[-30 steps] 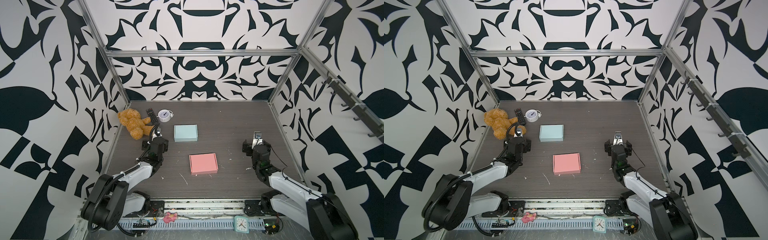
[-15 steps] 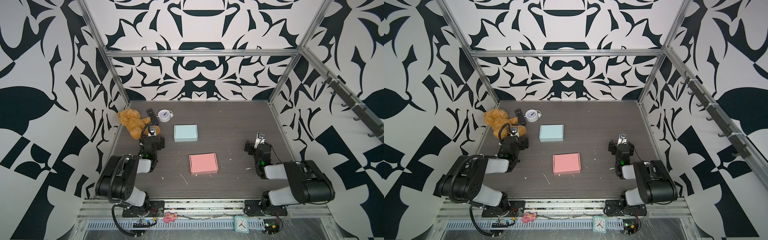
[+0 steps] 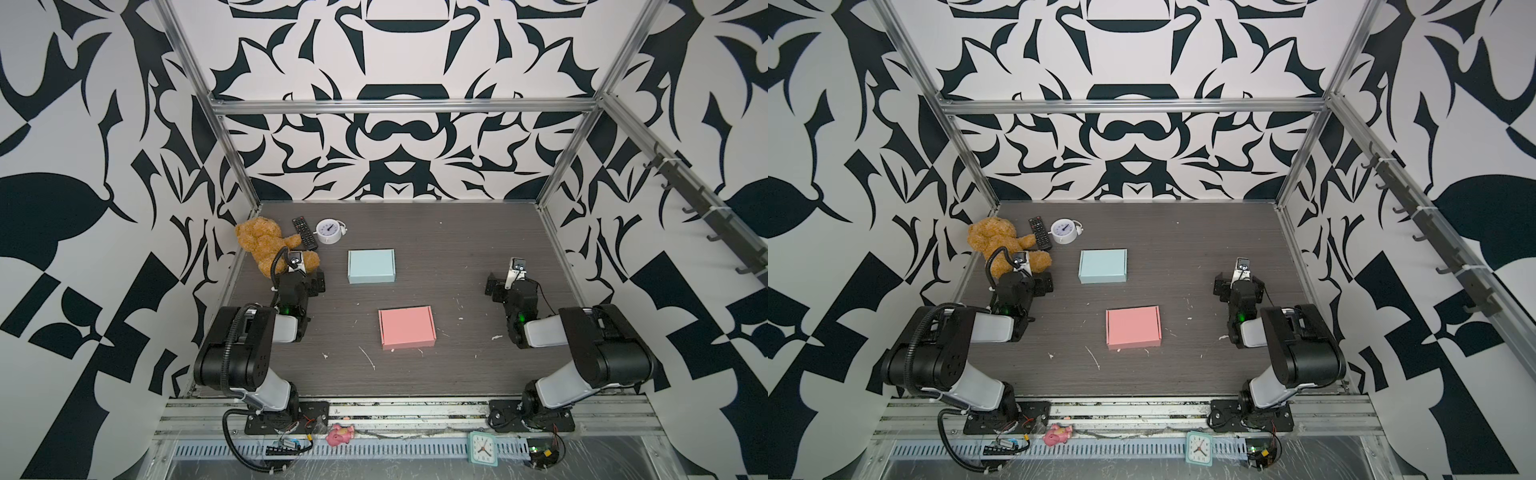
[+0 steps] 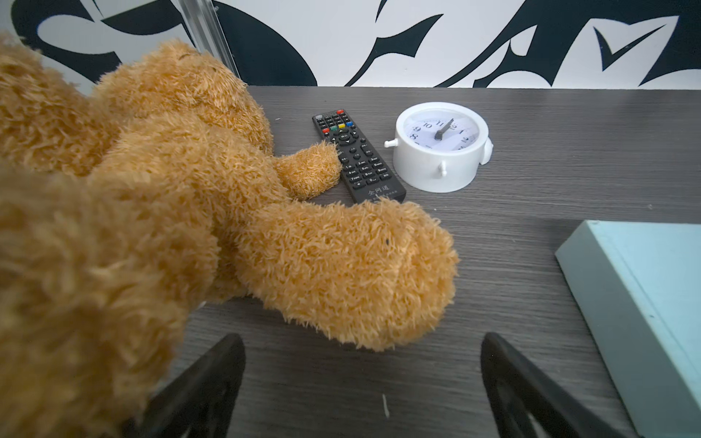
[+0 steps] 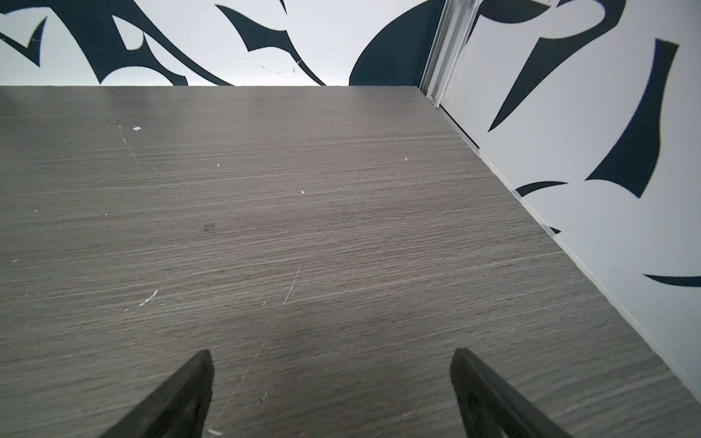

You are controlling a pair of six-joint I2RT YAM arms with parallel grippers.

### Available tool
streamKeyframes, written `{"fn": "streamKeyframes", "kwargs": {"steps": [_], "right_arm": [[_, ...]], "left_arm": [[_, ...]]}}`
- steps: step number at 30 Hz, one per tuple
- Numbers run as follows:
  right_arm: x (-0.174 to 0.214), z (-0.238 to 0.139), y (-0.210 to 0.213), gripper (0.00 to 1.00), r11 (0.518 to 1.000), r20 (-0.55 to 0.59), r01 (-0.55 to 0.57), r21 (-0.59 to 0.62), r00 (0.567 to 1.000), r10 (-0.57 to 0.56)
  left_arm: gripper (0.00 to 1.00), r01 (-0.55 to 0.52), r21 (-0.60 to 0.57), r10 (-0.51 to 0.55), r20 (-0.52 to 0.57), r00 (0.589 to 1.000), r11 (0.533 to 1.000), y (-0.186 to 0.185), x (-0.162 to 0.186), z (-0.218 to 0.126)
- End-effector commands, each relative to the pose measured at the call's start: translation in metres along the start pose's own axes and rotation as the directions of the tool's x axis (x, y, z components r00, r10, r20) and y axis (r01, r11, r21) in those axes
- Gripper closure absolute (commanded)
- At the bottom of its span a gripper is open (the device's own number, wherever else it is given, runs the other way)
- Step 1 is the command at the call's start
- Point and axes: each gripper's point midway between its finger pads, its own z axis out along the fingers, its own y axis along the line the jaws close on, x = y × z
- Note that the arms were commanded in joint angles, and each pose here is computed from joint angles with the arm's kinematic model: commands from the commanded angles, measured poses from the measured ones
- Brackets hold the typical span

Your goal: Fold the paper box

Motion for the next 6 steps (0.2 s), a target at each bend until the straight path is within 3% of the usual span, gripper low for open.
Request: {"fn": "streamKeyframes", "kwargs": {"steps": [1, 6], "right_arm": [[-0.0138, 0.0021, -0.0026, 0.00, 1.000, 0.037, -0.021, 0.015, 0.999, 0.021], [-0.0146, 0.0019, -0.0037, 0.01, 0.999, 0.038, -0.026, 0.020, 0.999, 0.025]], "left_arm": [[0.01, 0.006, 0.013, -0.006, 0.010, 1.000, 1.000, -0.0022, -0.0016, 0.0019], [0.01, 0.008, 0.013, -0.008, 0.023, 1.000, 1.000, -0.0019, -0.0025, -0.0015]]}}
